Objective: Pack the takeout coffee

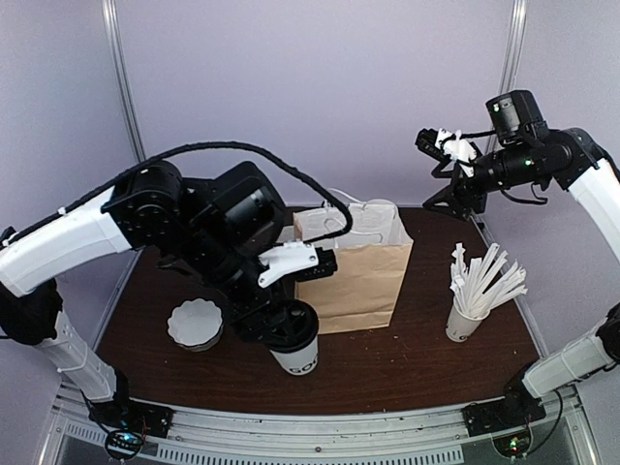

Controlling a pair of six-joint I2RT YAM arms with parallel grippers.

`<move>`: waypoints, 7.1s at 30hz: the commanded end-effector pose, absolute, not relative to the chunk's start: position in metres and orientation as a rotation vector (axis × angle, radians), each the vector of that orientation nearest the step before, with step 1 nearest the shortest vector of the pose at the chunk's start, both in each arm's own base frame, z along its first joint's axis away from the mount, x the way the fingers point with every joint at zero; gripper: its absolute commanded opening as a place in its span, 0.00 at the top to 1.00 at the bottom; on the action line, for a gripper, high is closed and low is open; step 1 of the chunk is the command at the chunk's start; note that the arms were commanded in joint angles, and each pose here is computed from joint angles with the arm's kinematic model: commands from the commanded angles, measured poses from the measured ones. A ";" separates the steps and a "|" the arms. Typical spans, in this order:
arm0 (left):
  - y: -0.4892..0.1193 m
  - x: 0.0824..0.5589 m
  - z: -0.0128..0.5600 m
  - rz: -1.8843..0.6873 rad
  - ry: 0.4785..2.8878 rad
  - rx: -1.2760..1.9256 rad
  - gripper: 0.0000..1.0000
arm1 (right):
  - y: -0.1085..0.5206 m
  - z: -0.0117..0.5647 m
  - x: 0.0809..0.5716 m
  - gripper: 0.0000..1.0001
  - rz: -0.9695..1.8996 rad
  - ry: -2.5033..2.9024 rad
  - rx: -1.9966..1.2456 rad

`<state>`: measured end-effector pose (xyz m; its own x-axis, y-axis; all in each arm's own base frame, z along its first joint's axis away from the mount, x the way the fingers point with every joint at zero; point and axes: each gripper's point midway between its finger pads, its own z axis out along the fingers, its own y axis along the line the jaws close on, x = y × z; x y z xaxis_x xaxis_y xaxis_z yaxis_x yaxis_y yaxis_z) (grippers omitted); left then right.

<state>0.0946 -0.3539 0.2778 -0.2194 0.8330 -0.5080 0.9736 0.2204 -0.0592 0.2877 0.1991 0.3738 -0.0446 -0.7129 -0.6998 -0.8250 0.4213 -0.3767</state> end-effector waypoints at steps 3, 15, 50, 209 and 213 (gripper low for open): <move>-0.430 0.109 0.256 -0.581 1.990 1.762 0.28 | 0.179 0.368 0.277 0.23 0.206 1.848 -1.258; -0.516 0.106 0.186 -0.756 1.969 1.910 0.28 | 0.164 0.333 0.263 0.23 0.209 1.922 -1.244; -0.396 0.138 0.393 -0.604 1.650 1.640 0.02 | 0.234 0.239 0.142 0.12 0.595 1.824 -1.932; -0.406 0.262 0.327 -0.549 1.869 1.351 0.94 | 0.333 0.302 0.213 0.42 -0.047 1.438 -2.056; -0.402 0.255 0.330 -0.562 1.858 1.351 0.53 | 0.331 0.295 0.201 0.43 -0.030 1.427 -2.115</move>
<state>0.2634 -0.4003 0.3010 -0.1869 0.6718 -0.7167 0.9339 0.3478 0.0825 0.2153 0.3323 0.2926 0.3904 -0.8695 -0.3026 -0.8446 -0.2075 -0.4936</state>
